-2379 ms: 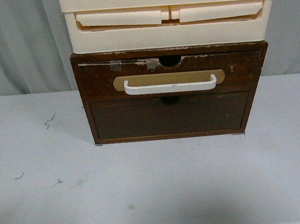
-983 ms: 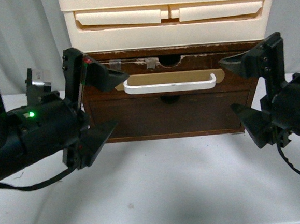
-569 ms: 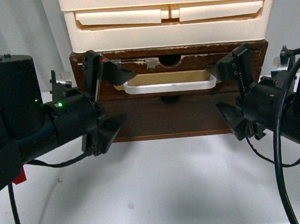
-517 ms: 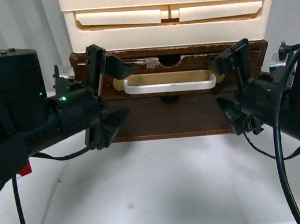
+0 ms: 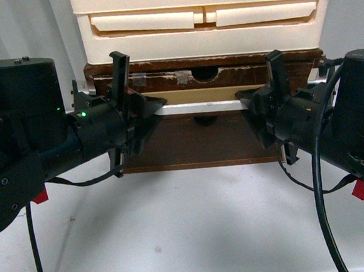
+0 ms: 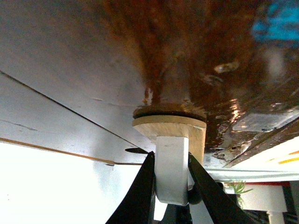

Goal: Open drawer

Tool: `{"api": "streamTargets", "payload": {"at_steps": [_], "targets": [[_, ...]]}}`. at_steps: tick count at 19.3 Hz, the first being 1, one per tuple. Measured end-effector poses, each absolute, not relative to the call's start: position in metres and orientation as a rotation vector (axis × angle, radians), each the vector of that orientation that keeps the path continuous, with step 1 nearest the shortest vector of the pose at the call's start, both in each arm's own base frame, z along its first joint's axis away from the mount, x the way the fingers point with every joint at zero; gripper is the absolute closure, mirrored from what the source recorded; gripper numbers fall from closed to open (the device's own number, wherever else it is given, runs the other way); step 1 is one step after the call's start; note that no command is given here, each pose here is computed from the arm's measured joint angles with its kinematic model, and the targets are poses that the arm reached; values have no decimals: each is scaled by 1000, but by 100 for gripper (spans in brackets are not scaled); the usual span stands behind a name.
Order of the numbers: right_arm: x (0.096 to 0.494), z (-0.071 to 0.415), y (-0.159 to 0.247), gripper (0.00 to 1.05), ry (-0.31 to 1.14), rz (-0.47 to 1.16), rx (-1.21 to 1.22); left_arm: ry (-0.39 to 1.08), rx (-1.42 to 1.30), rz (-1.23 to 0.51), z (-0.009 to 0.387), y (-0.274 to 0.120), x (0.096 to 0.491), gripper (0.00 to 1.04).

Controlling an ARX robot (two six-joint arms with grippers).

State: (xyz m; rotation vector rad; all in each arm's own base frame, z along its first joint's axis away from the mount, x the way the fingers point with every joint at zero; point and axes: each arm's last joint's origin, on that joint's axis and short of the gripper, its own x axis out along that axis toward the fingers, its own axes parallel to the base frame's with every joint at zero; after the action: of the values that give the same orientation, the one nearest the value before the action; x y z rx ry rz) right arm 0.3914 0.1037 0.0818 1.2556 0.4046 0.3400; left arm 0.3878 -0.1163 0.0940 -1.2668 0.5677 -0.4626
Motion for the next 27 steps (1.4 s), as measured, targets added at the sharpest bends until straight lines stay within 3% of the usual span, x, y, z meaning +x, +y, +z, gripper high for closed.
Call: {"api": "streamTargets", "payload": {"at_steps": [10,15,16,17,18,19,20,21,26,27], "targets": [[381,80,105,89,411,329,1324,559,-1317,-459,92,-115,379,91],[315,80,107,89,488,335,1336,609,-1333,-474,92,-103,316,92],[278,80,110,89,552,319,1336,673,-1326,-464,90,-97,280,92],[239,76,115,80,597,284,1277,748,-1280,-471,85,-87,232,81],[211,81,116,52,625,328,1129,883,-1210,-427,74,-64,174,54],[203,70,116,37,553,240,933,436,-1031,-528,126,-52,181,31],[176,52,84,59,500,-29,409,355,-643,-232,103,-50,165,50],[171,73,58,77,379,-92,152,25,-343,1,135,-30,168,70],[167,100,47,104,248,-1,-9,3,-91,2,147,-22,159,97],[168,109,42,103,191,-10,-5,12,-68,10,149,-20,158,104]]}}
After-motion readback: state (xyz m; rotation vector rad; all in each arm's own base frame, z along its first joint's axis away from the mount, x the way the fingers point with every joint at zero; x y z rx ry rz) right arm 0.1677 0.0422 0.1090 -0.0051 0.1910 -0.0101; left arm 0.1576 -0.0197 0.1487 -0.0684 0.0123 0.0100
